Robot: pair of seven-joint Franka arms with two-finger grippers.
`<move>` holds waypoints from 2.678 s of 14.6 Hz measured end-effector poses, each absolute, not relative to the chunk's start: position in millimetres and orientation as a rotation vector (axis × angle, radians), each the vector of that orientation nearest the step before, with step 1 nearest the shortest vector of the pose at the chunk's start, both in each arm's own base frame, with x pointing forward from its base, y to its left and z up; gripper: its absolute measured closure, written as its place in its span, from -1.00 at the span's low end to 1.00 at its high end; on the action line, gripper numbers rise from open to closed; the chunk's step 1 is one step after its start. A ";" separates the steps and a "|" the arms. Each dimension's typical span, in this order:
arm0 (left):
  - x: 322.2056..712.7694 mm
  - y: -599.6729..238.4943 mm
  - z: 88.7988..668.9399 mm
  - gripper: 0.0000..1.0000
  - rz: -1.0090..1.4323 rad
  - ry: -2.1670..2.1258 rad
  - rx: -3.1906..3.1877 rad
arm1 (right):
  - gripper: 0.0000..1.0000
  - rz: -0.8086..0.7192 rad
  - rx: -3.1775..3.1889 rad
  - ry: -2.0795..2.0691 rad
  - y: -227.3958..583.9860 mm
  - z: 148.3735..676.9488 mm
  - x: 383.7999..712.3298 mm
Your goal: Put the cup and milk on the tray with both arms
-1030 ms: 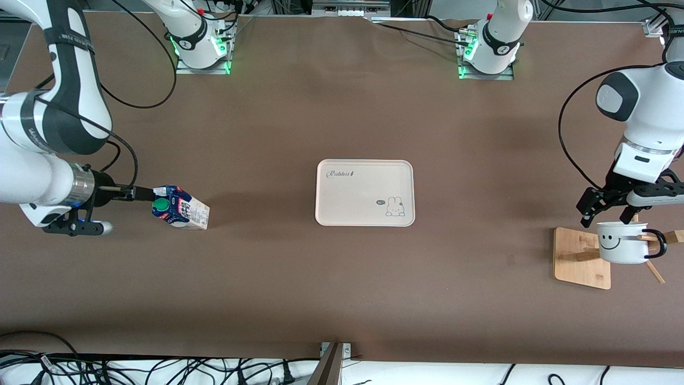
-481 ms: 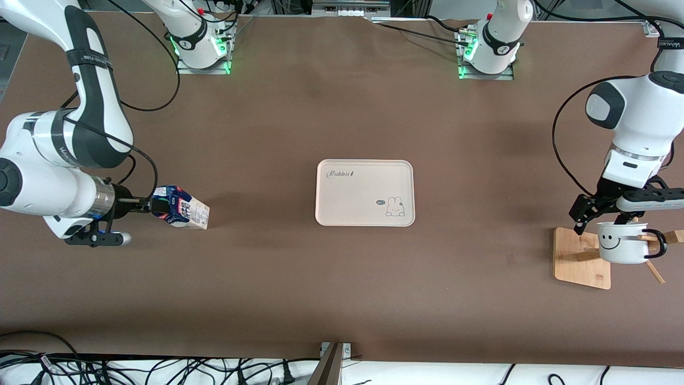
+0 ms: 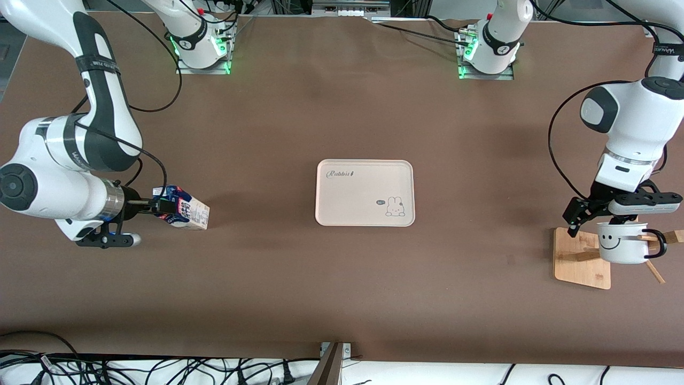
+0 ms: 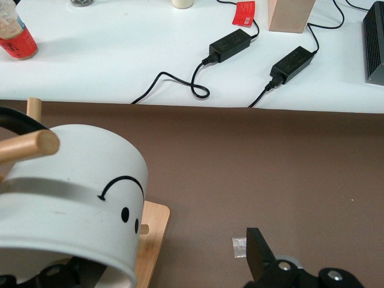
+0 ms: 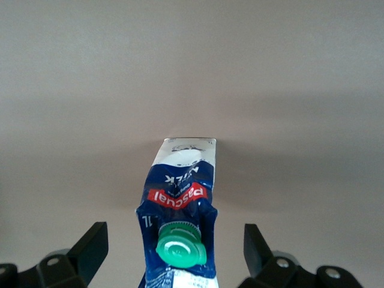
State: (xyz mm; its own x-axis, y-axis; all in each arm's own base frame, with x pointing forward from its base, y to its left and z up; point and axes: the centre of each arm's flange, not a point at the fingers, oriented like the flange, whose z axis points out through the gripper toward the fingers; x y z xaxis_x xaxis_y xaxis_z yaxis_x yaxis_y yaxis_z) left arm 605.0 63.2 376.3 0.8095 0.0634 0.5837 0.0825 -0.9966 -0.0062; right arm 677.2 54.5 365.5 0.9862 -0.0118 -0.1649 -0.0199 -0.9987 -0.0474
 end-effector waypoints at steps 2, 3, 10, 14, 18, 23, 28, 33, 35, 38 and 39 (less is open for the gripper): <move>605.5 67.5 372.9 -1.00 -0.962 -0.129 -2.951 | -1.00 0.274 -3.081 0.024 54.7 357.5 677.5; 605.9 68.9 372.0 -0.96 -0.969 -0.132 -2.948 | -1.00 0.278 -3.081 0.022 54.8 355.5 677.6; 605.0 81.4 371.7 0.00 -0.972 -0.160 -2.934 | -1.00 0.326 -3.076 -0.016 52.3 340.6 672.4; 605.9 81.0 373.3 0.29 -0.980 -0.159 -2.931 | -1.00 0.368 -3.073 -0.017 51.9 330.7 666.8; 606.1 81.0 373.9 0.47 -0.983 -0.158 -2.930 | -1.00 0.403 -3.068 -0.031 49.5 328.9 664.0; 607.1 81.6 376.5 0.81 -0.996 -0.157 -2.924 | -0.60 0.399 -3.041 -0.067 33.0 328.8 664.8; 608.3 78.4 383.1 0.81 -1.013 -0.148 -2.919 | 0.20 0.401 -3.035 -0.071 29.5 328.5 664.6; 604.2 57.5 409.2 0.81 -0.984 -0.101 -2.943 | 0.20 0.403 -3.034 -0.076 31.8 328.4 664.3; 603.8 41.9 416.5 0.81 -0.990 -0.065 -2.951 | 0.20 0.391 -3.032 -0.091 37.1 333.0 664.9; 602.7 14.3 425.2 0.81 -0.990 0.003 -2.968 | 0.20 0.334 -3.019 -0.156 62.6 364.3 662.4; 601.0 3.4 426.5 0.81 -0.956 0.030 -2.985 | 0.20 0.309 -3.012 -0.188 74.9 378.4 660.1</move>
